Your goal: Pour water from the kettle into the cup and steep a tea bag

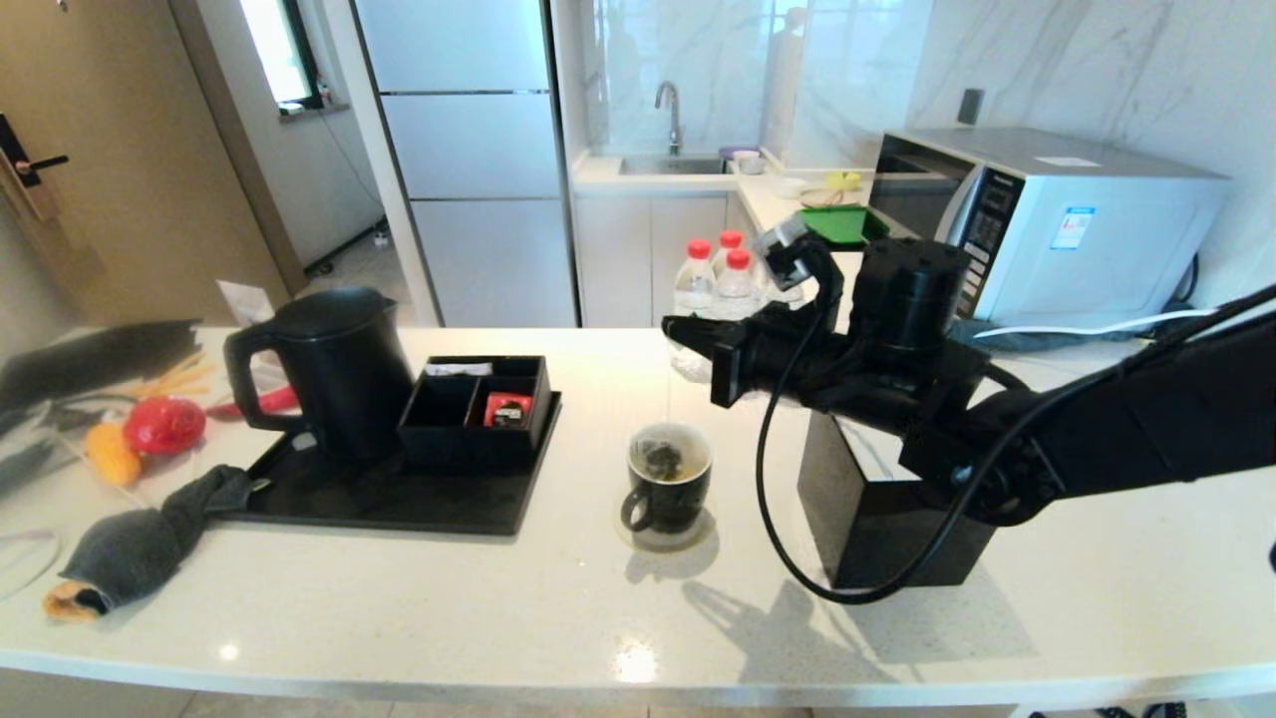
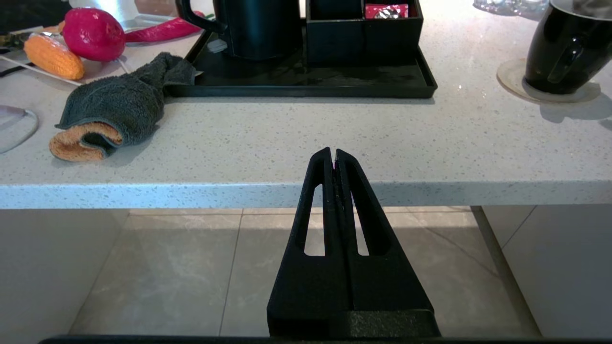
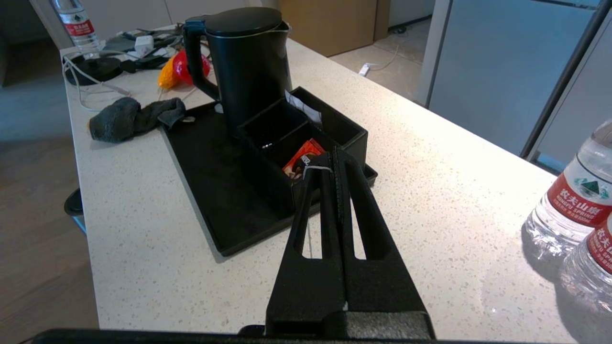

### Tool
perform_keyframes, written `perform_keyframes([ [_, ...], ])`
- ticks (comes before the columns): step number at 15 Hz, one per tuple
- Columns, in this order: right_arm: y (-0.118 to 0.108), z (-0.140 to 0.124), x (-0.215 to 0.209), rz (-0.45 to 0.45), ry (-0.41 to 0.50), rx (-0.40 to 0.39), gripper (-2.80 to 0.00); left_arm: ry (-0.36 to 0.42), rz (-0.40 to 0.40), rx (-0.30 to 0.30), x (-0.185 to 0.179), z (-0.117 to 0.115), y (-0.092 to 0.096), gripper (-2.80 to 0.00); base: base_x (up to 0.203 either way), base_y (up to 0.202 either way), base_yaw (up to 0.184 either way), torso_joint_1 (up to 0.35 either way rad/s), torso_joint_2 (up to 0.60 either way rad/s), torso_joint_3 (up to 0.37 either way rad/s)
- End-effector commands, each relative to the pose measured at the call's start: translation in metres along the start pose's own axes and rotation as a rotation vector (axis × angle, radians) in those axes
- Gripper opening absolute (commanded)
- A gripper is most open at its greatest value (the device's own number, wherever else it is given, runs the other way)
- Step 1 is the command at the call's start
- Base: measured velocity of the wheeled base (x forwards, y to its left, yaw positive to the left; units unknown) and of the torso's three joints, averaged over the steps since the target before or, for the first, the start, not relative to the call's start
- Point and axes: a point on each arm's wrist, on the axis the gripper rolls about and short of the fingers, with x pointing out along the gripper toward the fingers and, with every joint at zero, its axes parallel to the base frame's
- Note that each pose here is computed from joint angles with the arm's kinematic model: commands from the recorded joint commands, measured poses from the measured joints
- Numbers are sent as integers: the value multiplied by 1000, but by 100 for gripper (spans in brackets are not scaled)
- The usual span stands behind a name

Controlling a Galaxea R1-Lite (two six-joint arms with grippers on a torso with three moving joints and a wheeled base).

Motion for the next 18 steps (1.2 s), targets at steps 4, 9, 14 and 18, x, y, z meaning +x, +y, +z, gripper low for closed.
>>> perform_keyframes([
  [4, 4, -30, -10, 1, 43, 19, -280, -10, 1, 5, 0, -1, 0, -280, 0, 0, 0, 0, 0, 0],
  [9, 5, -43, -14, 0, 54, 24, -280, -26, 5, 1, 0, 0, 0, -280, 0, 0, 0, 0, 0, 0],
  [14, 7, -7, -17, 2, -35, -11, -280, -26, 5, 3, 0, 0, 0, -280, 0, 0, 0, 0, 0, 0],
  [18, 8, 35, -19, 3, -122, -47, -280, -26, 5, 3, 0, 0, 0, -280, 0, 0, 0, 0, 0, 0],
])
